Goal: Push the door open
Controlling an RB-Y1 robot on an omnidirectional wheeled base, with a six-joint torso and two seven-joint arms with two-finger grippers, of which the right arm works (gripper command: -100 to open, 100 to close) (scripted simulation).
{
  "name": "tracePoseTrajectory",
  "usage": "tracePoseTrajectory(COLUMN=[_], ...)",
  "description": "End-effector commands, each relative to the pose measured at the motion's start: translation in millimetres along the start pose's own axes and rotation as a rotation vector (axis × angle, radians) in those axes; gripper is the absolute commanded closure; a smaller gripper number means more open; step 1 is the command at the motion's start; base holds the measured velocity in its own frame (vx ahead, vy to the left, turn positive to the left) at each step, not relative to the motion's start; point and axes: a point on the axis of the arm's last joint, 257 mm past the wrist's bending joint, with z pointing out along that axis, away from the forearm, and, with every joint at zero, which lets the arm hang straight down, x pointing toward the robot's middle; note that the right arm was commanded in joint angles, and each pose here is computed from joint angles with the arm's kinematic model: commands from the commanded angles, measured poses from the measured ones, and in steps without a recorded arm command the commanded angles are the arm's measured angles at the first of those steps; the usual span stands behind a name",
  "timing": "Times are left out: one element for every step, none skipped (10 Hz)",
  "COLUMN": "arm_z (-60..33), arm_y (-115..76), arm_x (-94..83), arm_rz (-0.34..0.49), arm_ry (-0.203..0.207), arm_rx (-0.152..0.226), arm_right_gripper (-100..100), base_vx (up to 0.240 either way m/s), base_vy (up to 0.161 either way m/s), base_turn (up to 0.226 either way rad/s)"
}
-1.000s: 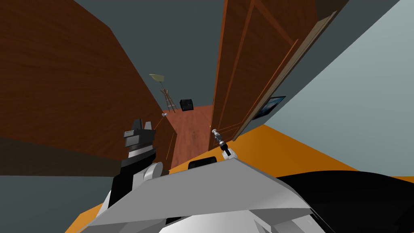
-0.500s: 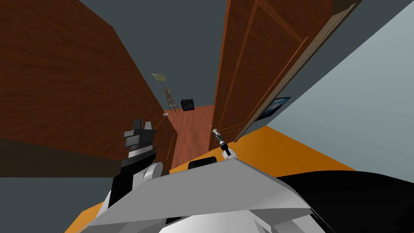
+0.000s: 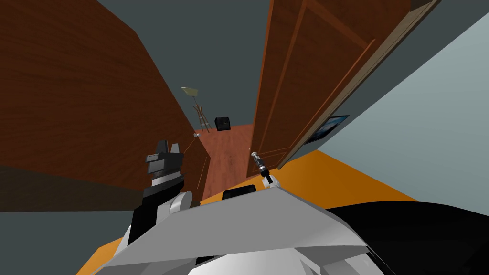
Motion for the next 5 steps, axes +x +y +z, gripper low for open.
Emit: tracePoseTrajectory(arm_z=[1.4, 1.4, 1.4, 1.3, 1.3], arm_y=[-6.3, -6.3, -9.0, -11.7, -11.7], arm_x=[-11.0, -11.0, -13.7, -16.5, -16.5], arm_rz=[0.060, 0.071, 0.119, 0.161, 0.174], arm_ry=[-0.028, -0.028, -0.039, -0.051, -0.051], arm_rx=[0.014, 0.014, 0.022, 0.031, 0.031], arm_right_gripper=[100, 100, 100, 100, 100], base_vx=[0.043, 0.031, 0.035, 0.052, 0.048], base_vy=[0.008, 0.000, -0.004, 0.002, 0.003], base_turn=[0.042, 0.014, 0.035, 0.051, 0.022])
